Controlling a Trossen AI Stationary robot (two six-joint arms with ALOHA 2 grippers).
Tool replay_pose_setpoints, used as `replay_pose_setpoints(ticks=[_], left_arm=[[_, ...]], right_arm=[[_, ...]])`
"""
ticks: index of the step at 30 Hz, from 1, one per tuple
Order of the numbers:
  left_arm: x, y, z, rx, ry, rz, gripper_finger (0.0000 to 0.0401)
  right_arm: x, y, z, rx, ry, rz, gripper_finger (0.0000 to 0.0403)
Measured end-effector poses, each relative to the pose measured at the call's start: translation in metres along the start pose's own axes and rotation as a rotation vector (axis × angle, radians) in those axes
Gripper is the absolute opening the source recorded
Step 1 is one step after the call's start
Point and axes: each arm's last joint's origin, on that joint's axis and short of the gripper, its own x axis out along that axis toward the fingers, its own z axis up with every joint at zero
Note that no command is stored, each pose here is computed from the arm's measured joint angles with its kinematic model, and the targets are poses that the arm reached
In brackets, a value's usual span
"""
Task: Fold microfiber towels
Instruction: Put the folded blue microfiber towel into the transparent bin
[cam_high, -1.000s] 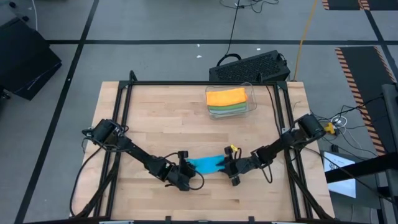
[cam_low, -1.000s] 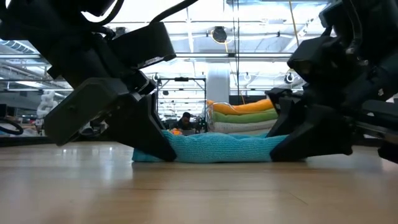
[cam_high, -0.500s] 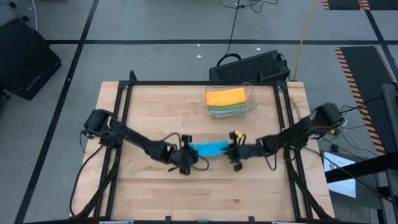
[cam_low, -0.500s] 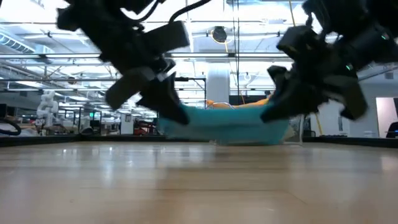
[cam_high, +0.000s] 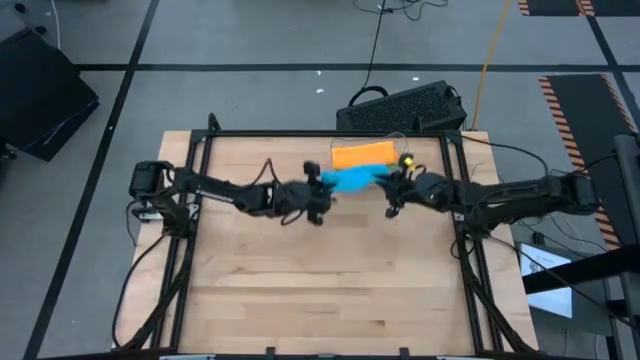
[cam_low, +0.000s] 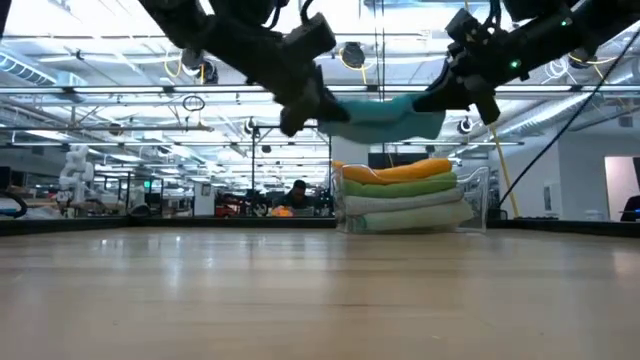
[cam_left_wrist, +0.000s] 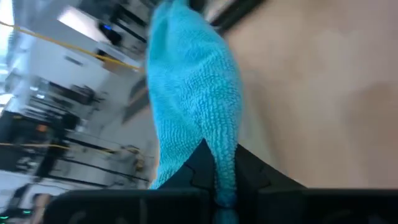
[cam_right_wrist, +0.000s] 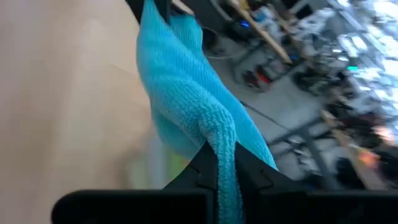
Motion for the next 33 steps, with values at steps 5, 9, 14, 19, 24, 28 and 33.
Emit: replay_pose_setpoints(ticks=[5,9,14,19,24,28,33], left_arm=[[0.016,0.033,-0.019,0.04,-0.033,0.058,0.0018],[0.029,0.055,-0.032,0.03,-0.092,0.057,0.0024],[0.051,0.072,-0.036,0.064,-0.097,0.059,0.002],[0.071,0.079,-0.039,0.065,-0.064,0.022,0.0023],[0.077,0.081,-0.048,0.062,-0.036,0.027,0.0023],[0.078,0.083,-0.055,0.046,0.002,0.012,0.0018],[0.079,0.086,-0.06,0.068,0.024,0.009,0.0024]], right_arm=[[0.003,-0.025,-0.013,-0.059,0.021,-0.06,0.0009],[0.01,-0.04,-0.026,-0.102,0.065,-0.093,0.0009],[0.013,-0.06,-0.042,-0.134,0.125,-0.165,0.0009],[0.013,-0.075,-0.054,-0.135,0.131,-0.189,0.0009],[0.018,-0.081,-0.065,-0.143,0.147,-0.173,0.0009],[0.027,-0.081,-0.073,-0.145,0.162,-0.147,0.0009],[0.038,-0.079,-0.08,-0.171,0.185,-0.144,0.0009]])
